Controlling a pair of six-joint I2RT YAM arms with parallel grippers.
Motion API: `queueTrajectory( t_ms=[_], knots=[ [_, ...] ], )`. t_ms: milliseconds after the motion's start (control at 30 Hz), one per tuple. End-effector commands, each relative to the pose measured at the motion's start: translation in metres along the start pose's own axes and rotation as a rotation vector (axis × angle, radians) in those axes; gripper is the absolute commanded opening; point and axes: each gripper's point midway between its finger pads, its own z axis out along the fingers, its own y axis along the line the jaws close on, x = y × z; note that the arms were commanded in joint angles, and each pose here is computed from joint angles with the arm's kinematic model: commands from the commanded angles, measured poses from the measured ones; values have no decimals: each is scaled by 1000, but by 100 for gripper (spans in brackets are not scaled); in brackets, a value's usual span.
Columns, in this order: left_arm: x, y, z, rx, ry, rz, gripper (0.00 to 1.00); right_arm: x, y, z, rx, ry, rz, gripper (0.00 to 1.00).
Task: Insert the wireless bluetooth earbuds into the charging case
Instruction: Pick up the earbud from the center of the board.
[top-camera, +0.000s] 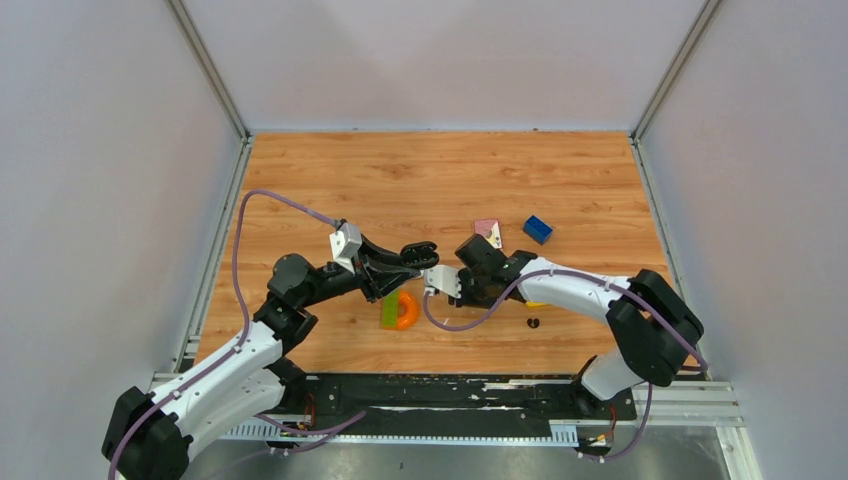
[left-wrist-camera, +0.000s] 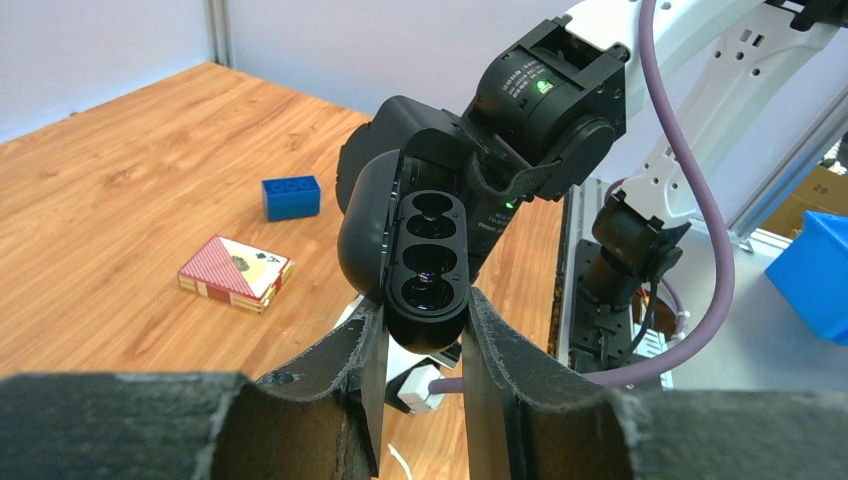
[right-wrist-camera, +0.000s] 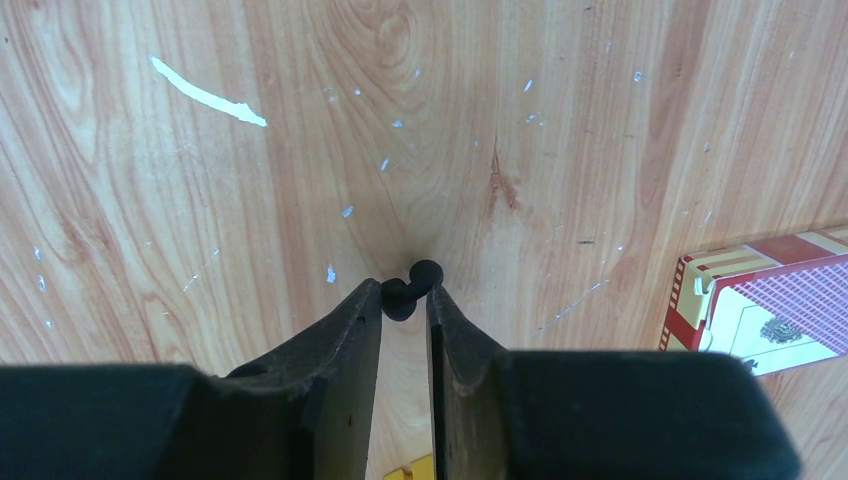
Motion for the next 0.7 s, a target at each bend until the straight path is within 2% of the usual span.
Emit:
queueTrajectory(
  t_ms=[0, 233, 667],
  knots=[
    [-12, -3, 1, 15, -27, 20, 0, -3, -18, -8, 57, 3, 41, 24],
    [-11, -3, 1, 17, -23, 17, 0, 6, -23, -12, 50, 2, 103, 24],
    [-10, -3, 2, 19, -16, 14, 0, -1, -27, -5, -63, -53, 243, 24]
  ],
)
